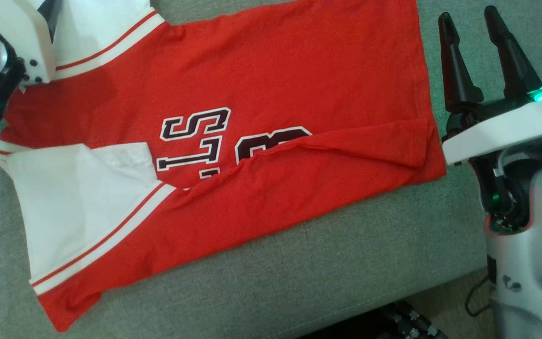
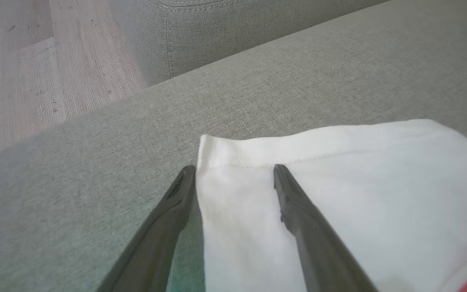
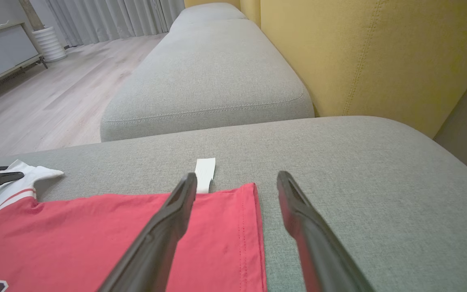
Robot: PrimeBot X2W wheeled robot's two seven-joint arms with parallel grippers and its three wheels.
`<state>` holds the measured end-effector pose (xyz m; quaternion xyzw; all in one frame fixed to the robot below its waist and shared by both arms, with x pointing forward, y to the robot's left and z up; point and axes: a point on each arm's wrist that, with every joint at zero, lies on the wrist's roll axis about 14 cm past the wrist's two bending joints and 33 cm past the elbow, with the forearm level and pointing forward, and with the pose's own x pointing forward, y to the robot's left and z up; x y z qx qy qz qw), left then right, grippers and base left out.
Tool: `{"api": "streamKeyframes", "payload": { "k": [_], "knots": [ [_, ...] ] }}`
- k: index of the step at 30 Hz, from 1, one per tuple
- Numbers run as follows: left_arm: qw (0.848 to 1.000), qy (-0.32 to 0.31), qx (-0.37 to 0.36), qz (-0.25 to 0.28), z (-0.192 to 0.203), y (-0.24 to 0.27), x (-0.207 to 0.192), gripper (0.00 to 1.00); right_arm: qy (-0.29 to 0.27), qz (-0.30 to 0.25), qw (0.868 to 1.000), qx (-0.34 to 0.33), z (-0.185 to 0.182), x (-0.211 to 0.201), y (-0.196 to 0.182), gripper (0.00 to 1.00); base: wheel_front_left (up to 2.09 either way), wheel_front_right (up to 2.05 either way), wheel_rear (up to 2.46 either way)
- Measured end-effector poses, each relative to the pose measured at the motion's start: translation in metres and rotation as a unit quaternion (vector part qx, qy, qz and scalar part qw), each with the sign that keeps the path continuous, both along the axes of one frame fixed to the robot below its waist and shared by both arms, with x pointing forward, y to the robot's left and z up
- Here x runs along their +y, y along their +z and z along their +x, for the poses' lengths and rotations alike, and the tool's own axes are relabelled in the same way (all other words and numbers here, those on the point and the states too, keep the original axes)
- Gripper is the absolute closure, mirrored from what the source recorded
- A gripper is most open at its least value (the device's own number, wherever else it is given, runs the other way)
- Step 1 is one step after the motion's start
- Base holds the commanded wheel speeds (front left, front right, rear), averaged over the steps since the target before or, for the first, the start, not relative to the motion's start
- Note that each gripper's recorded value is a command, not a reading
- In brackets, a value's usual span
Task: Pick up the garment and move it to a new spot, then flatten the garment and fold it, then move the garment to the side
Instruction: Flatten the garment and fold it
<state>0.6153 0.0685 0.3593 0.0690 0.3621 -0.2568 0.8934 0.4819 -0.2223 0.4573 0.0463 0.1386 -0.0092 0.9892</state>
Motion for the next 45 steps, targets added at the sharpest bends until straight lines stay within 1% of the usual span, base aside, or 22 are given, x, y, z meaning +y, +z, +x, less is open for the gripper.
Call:
{"api": "streamKeyframes", "payload": {
  "k": [3, 5, 6, 7, 8, 11, 15, 17, 19, 23, 28, 36, 40, 42, 43, 44, 45],
  "knots": [
    [1.0, -0.003, 0.011, 0.005, -0.001, -0.001, 0.0, 0.0, 0.0, 0.0, 1.0, 0.0, 0.0, 0.0, -0.001, 0.0, 0.0, 0.0, 0.0],
    [1.0, -0.005, 0.016, 0.006, -0.002, -0.001, -0.001, 0.36, 0.002, 0.001, 1.0, 0.001, 0.001, 0.001, -0.002, 0.0, 0.0, 0.0, 0.0],
    [1.0, -0.006, 0.014, 0.006, -0.002, 0.0, -0.002, 0.57, 0.003, 0.001, 1.0, 0.001, 0.001, 0.002, -0.002, 0.0, 0.0, 0.0, 0.0],
    [1.0, -0.009, 0.014, 0.005, -0.003, 0.0, -0.004, 0.72, 0.005, 0.001, 1.0, 0.0, 0.002, 0.004, -0.002, 0.0, 0.0, 0.0, 0.0],
    [1.0, -0.009, 0.013, 0.005, -0.003, 0.001, -0.004, 1.0, 0.008, 0.001, 1.0, -0.002, 0.004, 0.005, -0.001, 0.0, 0.0, 0.0, 0.0],
    [1.0, -0.002, 0.003, 0.002, -0.002, 0.004, -0.002, 1.0, 0.015, -0.003, 1.0, -0.009, 0.009, 0.009, 0.004, 0.0, 0.0, 0.0, 0.0],
    [0.999, 0.017, -0.038, -0.011, 0.004, 0.019, 0.002, 1.0, 0.026, -0.021, 0.999, 0.01, 0.014, 0.012, 0.002, 0.0, 0.0, 0.0, 0.0],
    [0.998, 0.022, -0.06, -0.025, 0.006, 0.03, 0.001, 1.0, 0.031, -0.03, 0.999, 0.031, 0.016, 0.01, -0.004, 0.0, 0.0, 0.0, 0.0],
    [0.996, 0.021, -0.082, -0.041, 0.006, 0.044, -0.003, 1.0, 0.036, -0.053, 0.997, 0.053, 0.02, 0.004, -0.008, 0.0, 0.0, 0.0, 0.0],
    [0.991, 0.011, -0.116, -0.065, 0.002, 0.069, -0.009, 1.0, 0.041, -0.081, 0.992, 0.09, 0.033, -0.008, -0.015, 0.0, 0.0, 0.0, 0.0],
    [0.986, 0.0, -0.146, -0.08, -0.006, 0.091, -0.01, 1.0, 0.041, -0.1, 0.983, 0.147, 0.048, -0.019, -0.033, 0.0, 0.0, 0.0, 0.0],
    [0.985, 0.003, -0.151, -0.085, -0.01, 0.091, -0.003, 1.0, 0.045, -0.08, 0.967, 0.237, 0.057, -0.015, -0.077, 0.0, 0.0, 0.0, 0.0],
    [0.985, 0.005, -0.15, -0.09, -0.011, 0.09, -0.002, 1.0, 0.04, -0.071, 0.962, 0.262, 0.057, -0.016, -0.088, 0.0, 0.0, 0.0, 0.0],
    [0.984, 0.005, -0.151, -0.092, -0.012, 0.091, -0.003, 1.0, 0.041, -0.064, 0.961, 0.264, 0.057, -0.014, -0.09, 0.17, 0.0, 0.0, 0.0],
    [0.984, 0.005, -0.152, -0.093, -0.013, 0.091, -0.003, 1.0, 0.043, -0.058, 0.961, 0.265, 0.058, -0.013, -0.09, 0.28, 0.0, 0.0, 0.0],
    [0.984, 0.005, -0.152, -0.093, -0.013, 0.091, -0.003, 1.0, 0.045, -0.054, 0.961, 0.266, 0.058, -0.011, -0.091, 0.43, 0.0, 0.0, 0.0],
    [0.984, 0.005, -0.152, -0.093, -0.013, 0.091, -0.003, 1.0, 0.049, -0.051, 0.961, 0.266, 0.059, -0.008, -0.09, 0.51, 0.0, 0.0, 0.0]
  ]
}}
